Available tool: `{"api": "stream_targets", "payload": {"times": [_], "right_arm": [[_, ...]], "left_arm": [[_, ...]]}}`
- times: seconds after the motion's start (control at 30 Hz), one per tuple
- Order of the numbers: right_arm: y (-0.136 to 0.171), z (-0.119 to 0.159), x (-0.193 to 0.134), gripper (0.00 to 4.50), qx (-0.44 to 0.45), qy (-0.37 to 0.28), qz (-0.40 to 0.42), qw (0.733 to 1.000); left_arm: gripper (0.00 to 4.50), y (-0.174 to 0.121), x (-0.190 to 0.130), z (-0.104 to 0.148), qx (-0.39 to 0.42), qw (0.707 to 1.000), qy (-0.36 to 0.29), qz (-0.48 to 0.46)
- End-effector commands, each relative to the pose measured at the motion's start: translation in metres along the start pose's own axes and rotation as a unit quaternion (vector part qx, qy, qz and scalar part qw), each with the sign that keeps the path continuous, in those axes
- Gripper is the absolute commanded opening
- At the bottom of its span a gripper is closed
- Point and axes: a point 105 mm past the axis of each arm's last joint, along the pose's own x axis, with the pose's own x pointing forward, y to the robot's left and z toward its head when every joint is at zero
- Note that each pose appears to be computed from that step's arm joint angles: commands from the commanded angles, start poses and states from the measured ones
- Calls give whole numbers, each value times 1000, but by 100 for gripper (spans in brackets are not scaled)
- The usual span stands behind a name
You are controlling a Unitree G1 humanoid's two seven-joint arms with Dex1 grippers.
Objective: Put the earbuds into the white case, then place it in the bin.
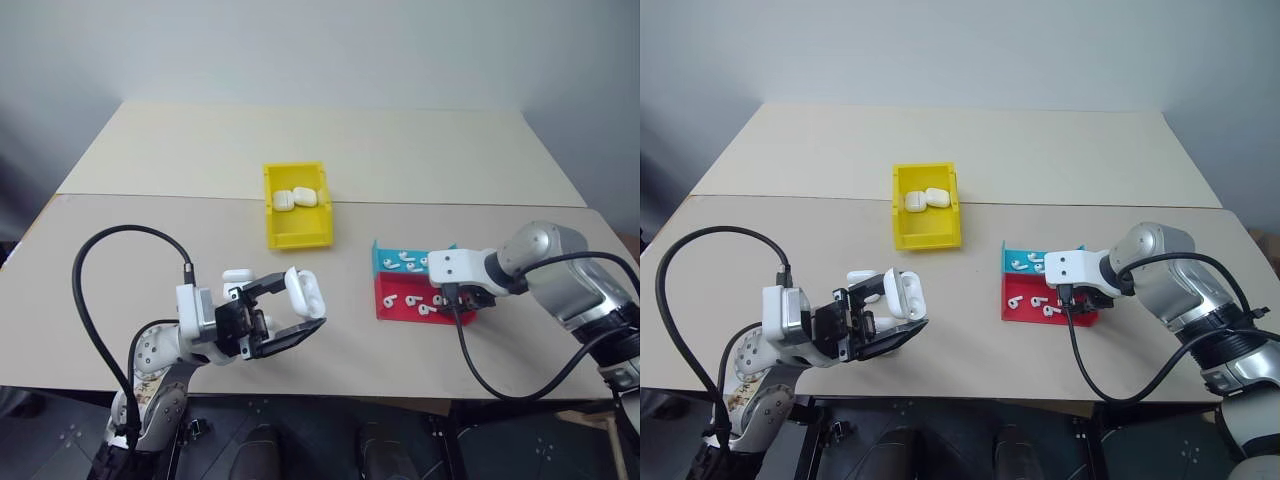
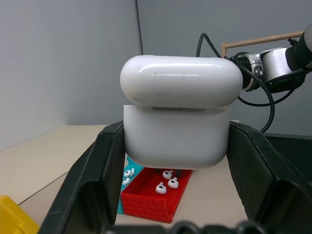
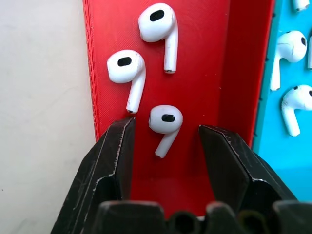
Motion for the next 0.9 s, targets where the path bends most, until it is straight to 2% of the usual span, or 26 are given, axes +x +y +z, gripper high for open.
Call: {"api": "stream_targets", "payload": {"times": [0.03, 0.27, 0.37, 0.47, 0.9], "right_arm": [[-8, 4, -9, 253, -6, -8, -17, 1000], [-7, 1, -7, 253, -5, -4, -13, 1000], [-7, 1, -6, 193, -7, -3, -14, 1000], [-8, 1, -7, 96, -10, -1, -17, 1000], [-12, 1, -11, 96, -17, -5, -25, 1000]], "left_arm": [[280, -2, 3, 9, 15, 1000, -3, -4], [280, -3, 4, 9, 14, 1000, -1, -3], [280, -2, 4, 8, 15, 1000, 0, -3], [280, -2, 4, 8, 15, 1000, 3, -2], [280, 1, 4, 7, 16, 1000, 6, 6]]}}
